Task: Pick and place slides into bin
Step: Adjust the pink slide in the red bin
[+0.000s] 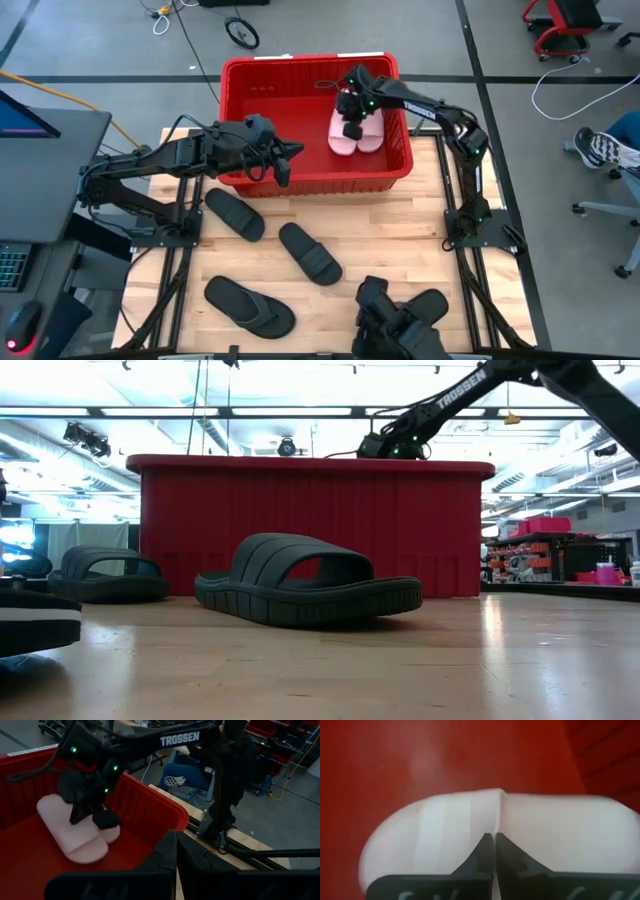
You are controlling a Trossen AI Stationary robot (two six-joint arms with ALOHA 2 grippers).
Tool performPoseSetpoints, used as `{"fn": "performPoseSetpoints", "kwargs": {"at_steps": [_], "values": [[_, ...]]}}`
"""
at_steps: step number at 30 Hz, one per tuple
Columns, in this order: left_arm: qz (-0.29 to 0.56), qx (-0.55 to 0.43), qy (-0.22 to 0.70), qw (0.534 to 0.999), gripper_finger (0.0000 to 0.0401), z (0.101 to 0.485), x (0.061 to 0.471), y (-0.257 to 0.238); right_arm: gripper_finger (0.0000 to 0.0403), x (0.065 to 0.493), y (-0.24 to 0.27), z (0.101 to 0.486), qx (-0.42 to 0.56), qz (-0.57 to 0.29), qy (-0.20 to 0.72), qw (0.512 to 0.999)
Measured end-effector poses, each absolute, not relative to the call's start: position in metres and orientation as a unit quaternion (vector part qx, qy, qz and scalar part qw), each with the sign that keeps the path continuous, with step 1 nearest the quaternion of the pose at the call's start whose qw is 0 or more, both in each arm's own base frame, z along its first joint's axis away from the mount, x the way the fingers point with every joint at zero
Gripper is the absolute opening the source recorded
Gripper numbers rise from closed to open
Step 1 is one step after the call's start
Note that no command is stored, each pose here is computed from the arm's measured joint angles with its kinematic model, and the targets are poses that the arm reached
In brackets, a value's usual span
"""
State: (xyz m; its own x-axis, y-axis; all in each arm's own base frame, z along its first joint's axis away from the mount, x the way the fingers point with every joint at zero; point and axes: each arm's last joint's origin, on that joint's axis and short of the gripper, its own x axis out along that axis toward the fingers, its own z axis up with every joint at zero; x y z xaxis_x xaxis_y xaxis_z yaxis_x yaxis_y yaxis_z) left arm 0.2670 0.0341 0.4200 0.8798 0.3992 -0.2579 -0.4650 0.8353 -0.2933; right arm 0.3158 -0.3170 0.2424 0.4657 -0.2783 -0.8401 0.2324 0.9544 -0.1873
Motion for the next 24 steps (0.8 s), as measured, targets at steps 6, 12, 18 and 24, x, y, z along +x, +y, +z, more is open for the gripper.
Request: {"fn": "performPoseSetpoints", "kwargs": {"at_steps": [6,12,18,24], "values": [[0.227,-0.176,0.093,0.953,0.0019,0.42,0.267,0.034,0.0004,0.3,-0.33,0.243,0.005,-0.139,0.48,0.866],[0.227,-0.176,0.093,0.953,0.0028,0.42,0.267,0.034,0.0003,0.296,-0.336,0.244,-0.012,-0.121,0.467,0.876],[0.227,-0.176,0.093,0.953,0.0012,0.42,0.267,0.034,0.0003,0.297,-0.337,0.244,-0.027,-0.111,0.461,0.88],[0.227,-0.176,0.093,0.953,0.0009,0.42,0.267,0.034,0.0028,0.296,-0.338,0.244,-0.024,-0.12,0.463,0.878]]}}
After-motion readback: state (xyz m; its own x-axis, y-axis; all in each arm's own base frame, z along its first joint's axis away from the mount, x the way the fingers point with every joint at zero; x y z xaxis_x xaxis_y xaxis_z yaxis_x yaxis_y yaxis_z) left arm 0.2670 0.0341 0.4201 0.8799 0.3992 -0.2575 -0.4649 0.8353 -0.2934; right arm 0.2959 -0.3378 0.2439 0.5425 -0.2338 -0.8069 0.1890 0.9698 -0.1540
